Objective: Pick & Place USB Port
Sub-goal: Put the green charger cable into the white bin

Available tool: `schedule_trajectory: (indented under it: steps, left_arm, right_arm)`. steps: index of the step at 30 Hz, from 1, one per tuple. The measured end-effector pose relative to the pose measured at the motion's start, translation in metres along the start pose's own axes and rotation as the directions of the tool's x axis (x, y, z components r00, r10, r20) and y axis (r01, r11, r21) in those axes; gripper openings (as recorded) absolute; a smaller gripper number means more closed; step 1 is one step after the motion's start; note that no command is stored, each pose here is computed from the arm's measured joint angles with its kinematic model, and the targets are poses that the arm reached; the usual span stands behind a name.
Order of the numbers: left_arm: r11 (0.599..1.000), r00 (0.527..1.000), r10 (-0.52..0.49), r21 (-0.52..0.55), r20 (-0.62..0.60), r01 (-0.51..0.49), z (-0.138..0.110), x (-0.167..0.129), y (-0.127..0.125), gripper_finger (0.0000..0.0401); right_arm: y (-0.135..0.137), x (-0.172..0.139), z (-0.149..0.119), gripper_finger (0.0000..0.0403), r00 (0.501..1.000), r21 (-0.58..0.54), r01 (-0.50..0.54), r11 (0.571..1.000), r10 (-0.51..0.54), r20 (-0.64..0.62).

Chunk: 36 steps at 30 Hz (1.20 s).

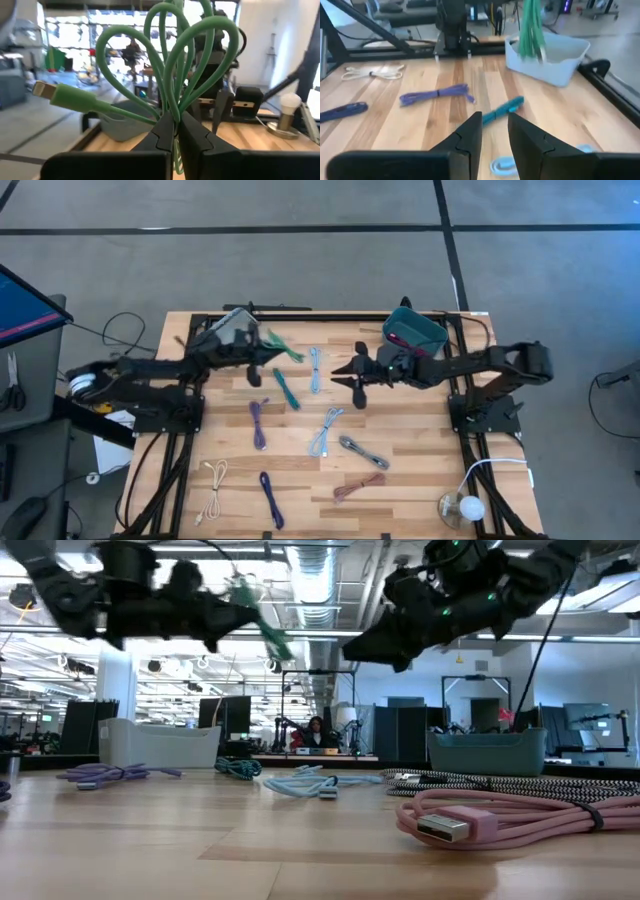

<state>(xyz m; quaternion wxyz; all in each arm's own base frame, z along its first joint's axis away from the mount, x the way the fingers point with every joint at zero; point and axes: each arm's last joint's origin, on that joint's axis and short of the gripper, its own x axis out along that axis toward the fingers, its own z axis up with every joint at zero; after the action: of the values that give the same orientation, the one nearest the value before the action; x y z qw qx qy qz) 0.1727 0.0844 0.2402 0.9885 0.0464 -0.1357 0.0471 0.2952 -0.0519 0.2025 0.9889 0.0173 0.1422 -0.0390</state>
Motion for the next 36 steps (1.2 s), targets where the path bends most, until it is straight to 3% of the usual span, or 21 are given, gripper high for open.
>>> schedule_trajectory:
  steps: [4, 8, 16, 21, 27, 32, 36]
  left_arm:
    - [0.997, 0.996, 0.081, -0.019, 0.021, -0.08, -0.001, -0.033, -0.002, 0.0007]
    - [0.972, 0.972, 0.228, -0.04, -0.058, -0.23, -0.013, -0.054, 0.0, 0.0007]
    - [0.898, 0.896, 0.439, 0.033, -0.063, -0.438, -0.012, -0.068, 0.012, 0.0007]
    - [0.805, 0.792, 0.592, 0.073, -0.149, -0.589, -0.021, -0.075, 0.02, 0.0007]
    - [0.694, 0.672, 0.719, 0.131, -0.177, -0.708, -0.025, -0.08, 0.024, 0.0007]
    - [0.562, 0.522, 0.824, 0.195, -0.22, -0.804, -0.031, -0.085, 0.027, 0.0007]
    - [0.505, 0.43, 0.849, 0.233, -0.306, -0.831, -0.041, -0.09, 0.027, 0.0007]
  right_arm:
    - [0.001, -0.015, 0.009, 0.0086, 1.0, -0.023, 0.016, 1.0, -0.016, -0.013]
    - [0.002, -0.032, 0.007, 0.0081, 0.998, -0.044, 0.056, 0.997, -0.055, 0.028]
    - [0.008, -0.072, -0.019, 0.0066, 0.989, 0.014, 0.142, 0.99, -0.142, 0.037]
    - [0.016, -0.096, -0.041, 0.0066, 0.975, 0.065, 0.211, 0.975, -0.215, 0.06]
    - [0.023, -0.117, -0.044, 0.0066, 0.951, 0.095, 0.241, 0.966, -0.255, 0.172]
    - [0.025, -0.124, -0.041, 0.0065, 0.949, 0.095, 0.227, 0.969, -0.242, 0.203]
    - [0.026, -0.125, -0.041, 0.0065, 0.948, 0.096, 0.224, 0.97, -0.24, 0.208]
